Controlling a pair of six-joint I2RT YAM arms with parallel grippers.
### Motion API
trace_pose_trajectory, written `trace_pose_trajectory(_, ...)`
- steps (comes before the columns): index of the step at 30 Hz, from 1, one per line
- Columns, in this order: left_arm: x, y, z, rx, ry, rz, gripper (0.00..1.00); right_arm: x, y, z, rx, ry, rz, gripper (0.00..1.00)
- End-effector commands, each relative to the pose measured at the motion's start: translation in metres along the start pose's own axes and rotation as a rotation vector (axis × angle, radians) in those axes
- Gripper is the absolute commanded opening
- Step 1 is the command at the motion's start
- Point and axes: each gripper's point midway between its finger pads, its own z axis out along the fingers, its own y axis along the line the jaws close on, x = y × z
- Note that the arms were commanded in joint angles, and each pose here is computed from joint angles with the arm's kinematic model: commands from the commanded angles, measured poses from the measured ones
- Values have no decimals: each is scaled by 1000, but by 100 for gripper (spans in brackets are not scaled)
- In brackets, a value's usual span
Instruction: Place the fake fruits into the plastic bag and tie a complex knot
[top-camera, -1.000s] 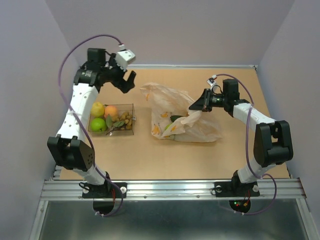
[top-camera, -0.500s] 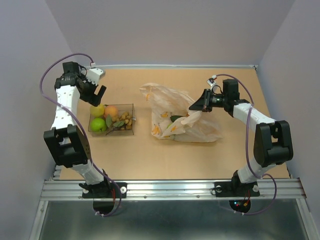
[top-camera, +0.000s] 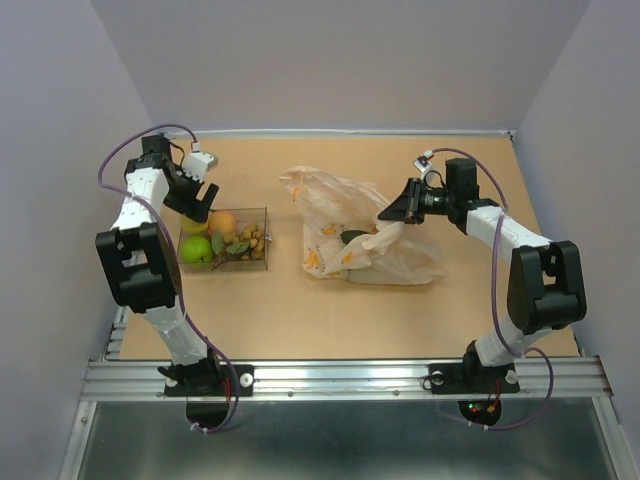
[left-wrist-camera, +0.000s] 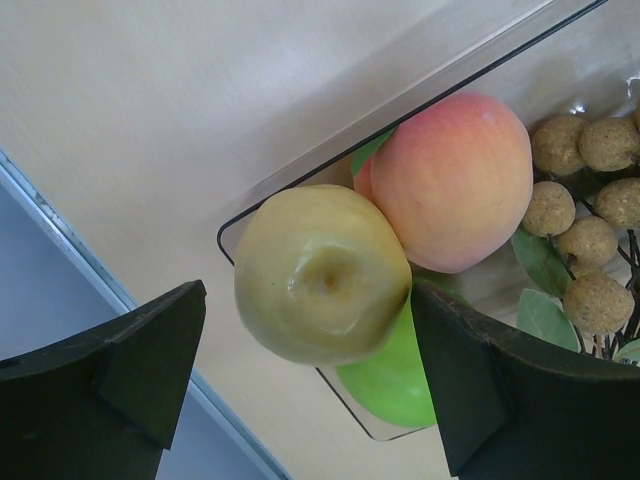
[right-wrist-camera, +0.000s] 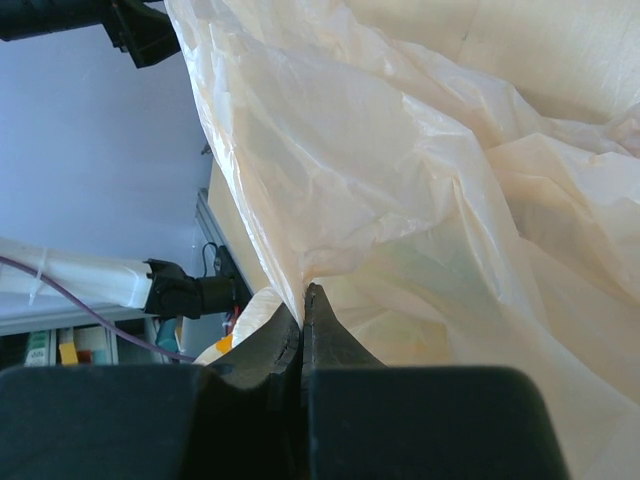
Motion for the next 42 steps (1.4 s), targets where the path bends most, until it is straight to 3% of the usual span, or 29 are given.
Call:
trace_pose_trajectory(1, -1, -6, 6, 25, -11, -11, 91, -11, 6, 1, -13, -13, -48, 0)
trace_pose_trajectory(5, 4, -5, 10, 23, 1, -12, 86, -11, 6, 1, -12, -11, -46, 0)
trace_pose_trajectory(8, 6, -7, 12, 32, 9, -16, 77, -12, 5, 2, -12, -11, -47, 1)
trace_pose_trajectory(12, -5, -7, -2, 53, -13, -23, 52, -11, 5, 1, -10, -11, -47, 0)
trace_pose_trajectory(14, -23, -1, -20, 35, -56, -15, 47, -11, 5, 1, -9, -12, -50, 0)
trace_pose_trajectory(18, -56, -2, -62, 33, -150, 2, 44, -11, 5, 2, -11, -10, -49, 0)
trace_pose_trajectory(22, -90, -29, -105, 127, -263, 30, 42, -12, 6, 1, -12, -11, -51, 1)
trace_pose_trajectory(25, -122, -75, -120, 239, -351, 95, 42, -14, 7, 2, -14, -12, -51, 0)
trace_pose_trajectory(30, -168, -210, -116, 538, -440, 246, 43, -20, 10, 1, -11, -26, -64, 0)
trace_pose_trajectory(37, -237, -355, -111, 800, -655, 409, 47, -30, 21, -2, -19, -47, -88, 1)
trace_pose_trajectory(40, -251, -386, -86, 815, -713, 406, 58, -34, 25, -2, -20, -53, -91, 0)
trace_pose_trajectory(42, -252, -402, -67, 798, -695, 409, 76, -37, 27, -3, -19, -60, -95, 1)
